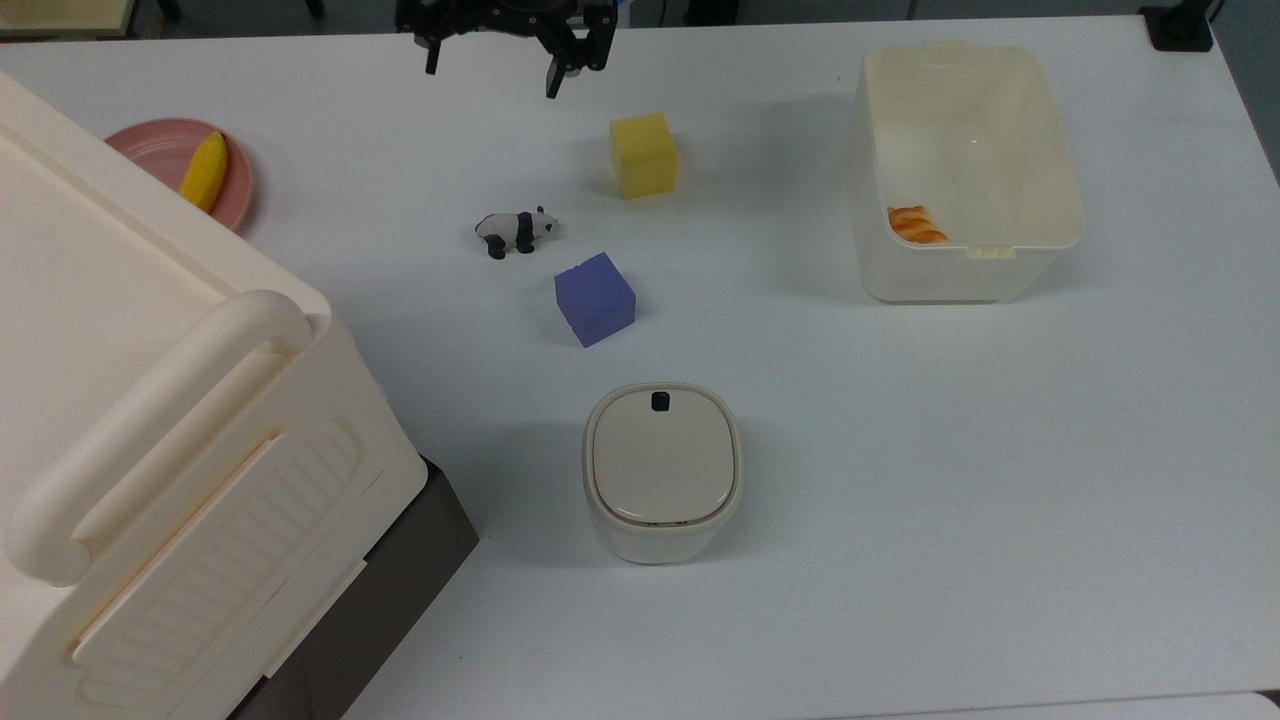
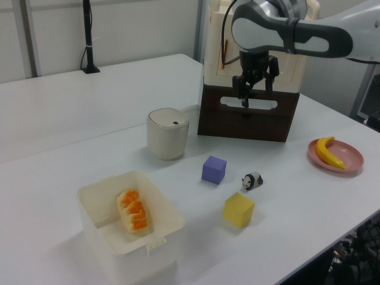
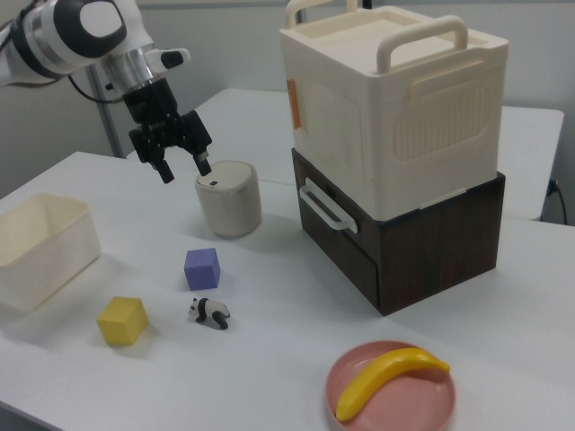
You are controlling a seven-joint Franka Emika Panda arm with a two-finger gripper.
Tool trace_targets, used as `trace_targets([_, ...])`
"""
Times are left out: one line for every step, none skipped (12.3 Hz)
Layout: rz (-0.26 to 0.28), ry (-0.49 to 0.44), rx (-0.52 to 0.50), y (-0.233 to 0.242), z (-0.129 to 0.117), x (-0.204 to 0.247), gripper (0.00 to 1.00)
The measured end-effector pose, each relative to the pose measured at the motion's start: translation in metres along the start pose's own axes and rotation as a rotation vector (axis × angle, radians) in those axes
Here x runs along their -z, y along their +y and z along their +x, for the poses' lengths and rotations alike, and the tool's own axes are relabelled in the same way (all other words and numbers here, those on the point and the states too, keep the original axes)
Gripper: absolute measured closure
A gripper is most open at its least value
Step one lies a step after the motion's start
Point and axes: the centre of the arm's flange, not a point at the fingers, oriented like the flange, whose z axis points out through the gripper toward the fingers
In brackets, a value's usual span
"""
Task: Slide open the drawer
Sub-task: 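Move the open gripper toward the white handle of the brown drawer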
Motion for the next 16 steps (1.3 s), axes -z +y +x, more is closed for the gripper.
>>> trace_targets([-0.022,0.012,0.007,-0.001,0.001,-0.004,0.00])
trace_targets([-0.054,0.024,0.011,-0.002,0.003,-0.010,0.00])
trace_targets([-0.081,0.034,0.007,-0.002,0.005,-0.014,0.00])
trace_targets([-0.116,0.050,-0.008,-0.003,0.007,-0.020,0.00])
trace_targets([-0.147,0.058,-0.013,-0.006,0.008,-0.026,0.00])
trace_targets([-0.170,0.062,-0.011,-0.007,0.008,-0.031,0.00])
trace_targets([-0.194,0.068,-0.004,-0.010,0.009,-0.038,0.00])
trace_targets([-0.221,0.076,0.013,-0.013,0.009,-0.049,0.00])
trace_targets([-0.256,0.079,0.037,-0.018,0.009,-0.063,0.00])
trace_targets([-0.291,0.087,0.064,-0.021,0.009,-0.073,0.00])
trace_targets([-0.321,0.115,0.097,-0.025,0.011,-0.081,0.00])
trace_targets([-0.345,0.146,0.132,-0.030,0.013,-0.089,0.00])
trace_targets([-0.365,0.173,0.160,-0.034,0.014,-0.093,0.00])
trace_targets([-0.387,0.205,0.197,-0.038,0.016,-0.096,0.00])
trace_targets([-0.404,0.231,0.242,-0.043,0.017,-0.102,0.00])
trace_targets([-0.420,0.243,0.273,-0.046,0.018,-0.107,0.00])
